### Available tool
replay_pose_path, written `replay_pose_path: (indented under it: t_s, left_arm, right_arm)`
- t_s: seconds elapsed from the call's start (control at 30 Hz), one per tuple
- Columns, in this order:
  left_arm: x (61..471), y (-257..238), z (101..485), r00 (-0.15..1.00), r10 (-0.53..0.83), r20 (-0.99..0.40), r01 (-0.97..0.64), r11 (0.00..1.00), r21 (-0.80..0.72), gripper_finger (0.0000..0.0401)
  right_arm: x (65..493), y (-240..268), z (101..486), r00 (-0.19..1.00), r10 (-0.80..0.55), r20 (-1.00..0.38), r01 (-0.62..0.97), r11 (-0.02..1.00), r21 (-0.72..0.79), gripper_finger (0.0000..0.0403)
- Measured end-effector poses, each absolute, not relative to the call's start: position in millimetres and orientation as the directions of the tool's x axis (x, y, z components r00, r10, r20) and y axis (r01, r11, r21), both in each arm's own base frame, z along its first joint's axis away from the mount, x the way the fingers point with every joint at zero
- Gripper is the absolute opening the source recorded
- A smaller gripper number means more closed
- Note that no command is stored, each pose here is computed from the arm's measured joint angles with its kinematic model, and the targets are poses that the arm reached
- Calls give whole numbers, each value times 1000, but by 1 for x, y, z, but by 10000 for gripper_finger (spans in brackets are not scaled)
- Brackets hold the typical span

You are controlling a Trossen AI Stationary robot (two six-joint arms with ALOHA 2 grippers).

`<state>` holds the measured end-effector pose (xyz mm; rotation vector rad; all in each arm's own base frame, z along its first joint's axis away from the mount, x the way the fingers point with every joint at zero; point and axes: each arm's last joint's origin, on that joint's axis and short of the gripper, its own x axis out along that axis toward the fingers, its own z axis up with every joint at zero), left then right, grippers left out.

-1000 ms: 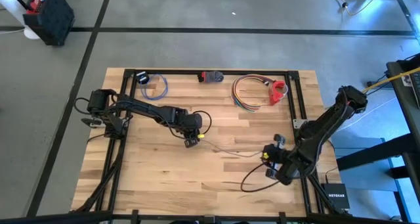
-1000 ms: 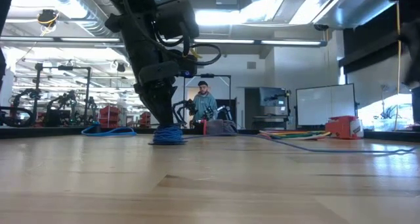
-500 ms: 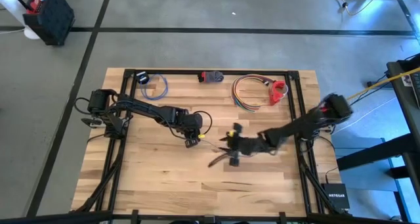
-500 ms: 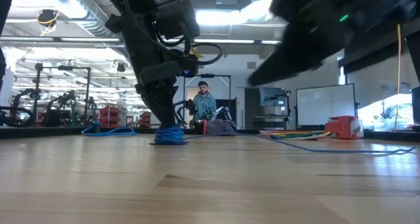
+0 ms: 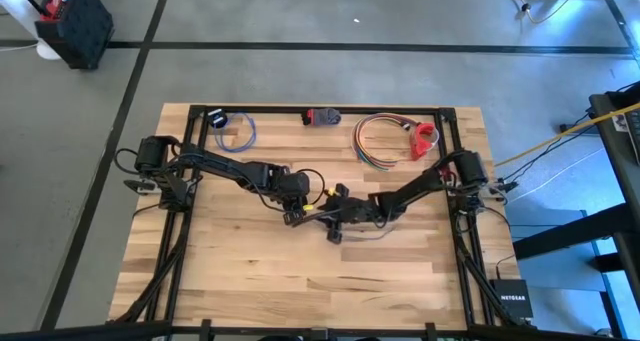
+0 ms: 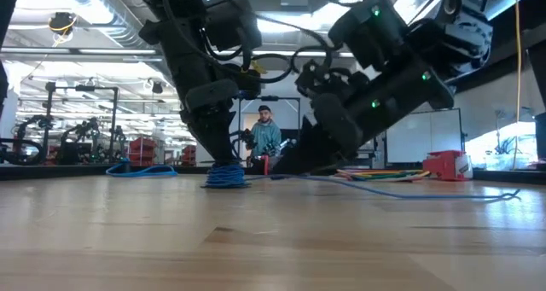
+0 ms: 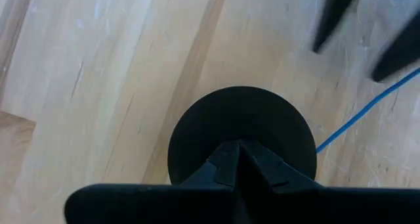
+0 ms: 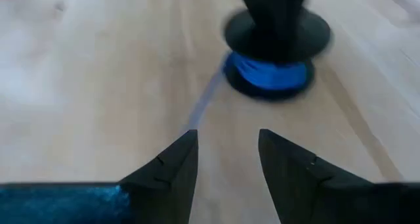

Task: Coil cords
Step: Uncoil the blue wire from the black spool

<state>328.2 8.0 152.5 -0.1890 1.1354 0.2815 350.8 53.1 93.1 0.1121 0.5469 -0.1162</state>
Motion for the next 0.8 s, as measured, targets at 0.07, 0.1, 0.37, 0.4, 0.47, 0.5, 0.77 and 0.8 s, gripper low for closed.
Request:
replay_pose_path:
  t_s: [0.07, 0.1, 0.37, 0.4, 0.47, 0.5, 0.77, 0.8]
  left_arm:
    - [328, 8, 153, 395, 125, -910, -313, 950, -6, 4]
    - [329, 8, 153, 397, 125, -909, -313, 950, -6, 4]
    - [329, 8, 153, 401, 125, -907, -313, 950, -7, 4]
    - [329, 8, 153, 401, 125, -907, -313, 950, -8, 4]
    - [329, 8, 153, 403, 125, -907, -313, 950, -8, 4]
    - [329, 8, 153, 403, 125, -907, -313, 950, -8, 4]
    - [329, 8, 153, 403, 125, -907, -313, 950, -8, 4]
    - [329, 8, 153, 403, 125, -907, -313, 950, -8, 4]
  right_arm:
    - [353, 54, 96, 855, -70, -513, 125, 989, 74, 166]
    - [353, 55, 97, 854, -66, -517, 117, 991, 66, 166]
    - [355, 57, 112, 868, 5, -496, 86, 983, 159, 166]
    - [355, 57, 109, 865, 10, -501, 90, 981, 175, 166]
    - [358, 61, 103, 859, 13, -512, 89, 981, 173, 166]
    - [358, 62, 98, 852, -5, -524, 104, 982, 160, 166]
    - [361, 63, 82, 836, -69, -544, 152, 982, 108, 159]
    - [361, 63, 82, 836, -69, -544, 152, 982, 109, 153]
